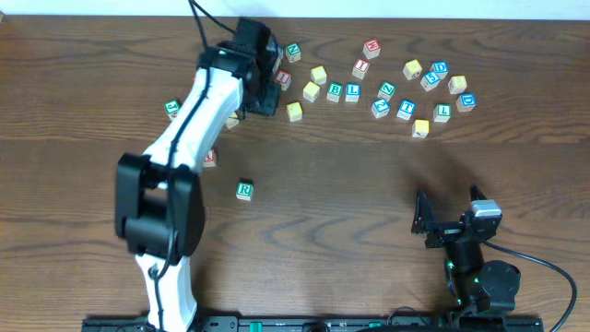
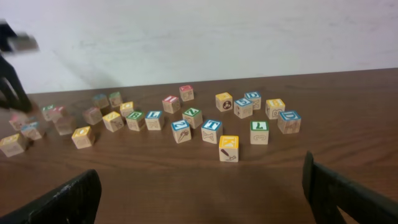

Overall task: Spell out ROBOT
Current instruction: 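Lift the O block and carry it beside the green R block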

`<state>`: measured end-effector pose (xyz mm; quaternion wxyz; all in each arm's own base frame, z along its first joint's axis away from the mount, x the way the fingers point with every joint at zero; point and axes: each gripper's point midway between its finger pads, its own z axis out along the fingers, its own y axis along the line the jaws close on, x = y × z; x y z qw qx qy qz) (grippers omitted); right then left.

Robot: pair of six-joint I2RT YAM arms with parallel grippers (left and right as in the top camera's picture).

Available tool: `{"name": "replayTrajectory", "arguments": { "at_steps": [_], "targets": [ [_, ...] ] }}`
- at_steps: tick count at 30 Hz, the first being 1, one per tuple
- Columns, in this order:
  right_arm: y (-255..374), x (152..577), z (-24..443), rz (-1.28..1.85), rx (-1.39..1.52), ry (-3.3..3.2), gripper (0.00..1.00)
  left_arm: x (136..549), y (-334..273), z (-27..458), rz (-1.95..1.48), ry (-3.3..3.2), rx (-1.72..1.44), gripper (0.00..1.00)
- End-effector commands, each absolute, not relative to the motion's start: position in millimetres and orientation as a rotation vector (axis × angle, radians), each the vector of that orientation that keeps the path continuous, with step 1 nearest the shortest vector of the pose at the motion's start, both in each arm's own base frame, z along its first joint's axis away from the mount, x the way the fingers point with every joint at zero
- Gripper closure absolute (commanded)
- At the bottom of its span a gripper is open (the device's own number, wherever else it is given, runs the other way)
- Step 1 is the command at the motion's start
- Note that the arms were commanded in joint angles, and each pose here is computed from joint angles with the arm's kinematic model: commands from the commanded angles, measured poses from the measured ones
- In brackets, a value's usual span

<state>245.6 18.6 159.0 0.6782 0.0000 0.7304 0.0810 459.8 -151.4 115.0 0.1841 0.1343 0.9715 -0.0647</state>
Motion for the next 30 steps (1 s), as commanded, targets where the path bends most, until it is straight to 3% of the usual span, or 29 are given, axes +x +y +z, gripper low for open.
{"name": "replayTrajectory", "arguments": {
  "at_steps": [1, 7, 19, 30],
  "targets": [
    [18.0, 245.4, 158.5, 0.174, -0.008, 1.641, 0.01, 459.4, -148.0, 168.9, -0.168, 2.622, 0.383, 0.93],
    [18.0, 245.4, 158.5, 0.175, -0.007, 1.641, 0.01, 438.1, -148.8, 185.2, -0.076, 2.629, 0.413, 0.93],
    [18.0, 245.4, 158.5, 0.175, -0.007, 1.641, 0.01, 408.6, -197.3, 162.1, -0.025, 2.63, 0.57, 0.92],
    [18.0, 245.4, 158.5, 0.175, -0.007, 1.641, 0.01, 377.5, -183.3, 183.8, -0.105, 2.482, 0.471, 0.93]
  ]
}}
